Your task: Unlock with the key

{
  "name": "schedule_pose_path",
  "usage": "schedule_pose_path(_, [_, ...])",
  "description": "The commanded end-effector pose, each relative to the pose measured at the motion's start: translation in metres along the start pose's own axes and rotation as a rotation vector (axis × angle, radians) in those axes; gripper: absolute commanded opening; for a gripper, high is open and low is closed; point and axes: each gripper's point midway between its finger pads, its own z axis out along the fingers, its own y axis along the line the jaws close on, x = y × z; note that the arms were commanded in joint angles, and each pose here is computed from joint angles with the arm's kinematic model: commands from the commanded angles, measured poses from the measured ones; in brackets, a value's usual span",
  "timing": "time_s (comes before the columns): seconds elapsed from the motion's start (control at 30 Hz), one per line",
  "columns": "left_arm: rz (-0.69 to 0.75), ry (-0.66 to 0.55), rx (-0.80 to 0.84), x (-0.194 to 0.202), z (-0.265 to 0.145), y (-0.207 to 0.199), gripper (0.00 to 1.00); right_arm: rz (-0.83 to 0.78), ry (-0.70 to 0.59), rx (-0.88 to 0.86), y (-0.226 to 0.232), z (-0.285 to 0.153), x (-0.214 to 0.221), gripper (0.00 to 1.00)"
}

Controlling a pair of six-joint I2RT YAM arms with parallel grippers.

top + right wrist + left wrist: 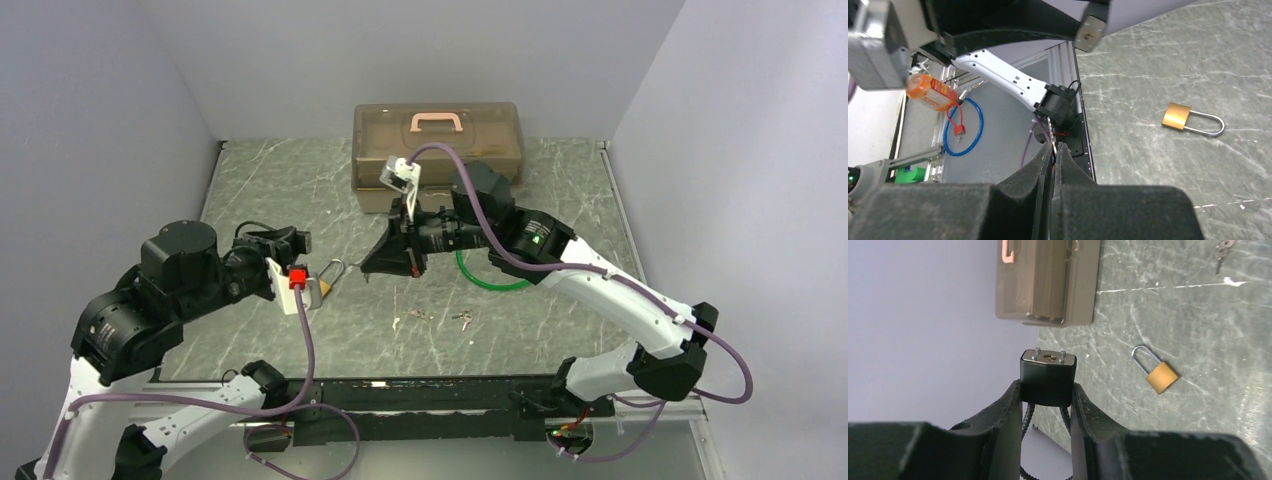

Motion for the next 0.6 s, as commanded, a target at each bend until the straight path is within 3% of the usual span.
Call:
schedule_pose_path(0.0, [0.065,0.021,-0.124,0.003,0.001,0.027,0.00,-0.032,0.016,0.051,0.009,0.003,-0.017,0.00])
schedule_pose_path(0.17, [0.145,-0.005,-0.214,0.000,-0.004,0.037,0.00,-0.010,0.090,0.129,0.003,0.021,-0.017,0.00])
schedule_pose_path(0.57, [0.375,-0.185,-0.127,-0.030,-0.018,0.007,0.00,-0.042,0.115,0.196,0.001,0.033,-0.016,0.00])
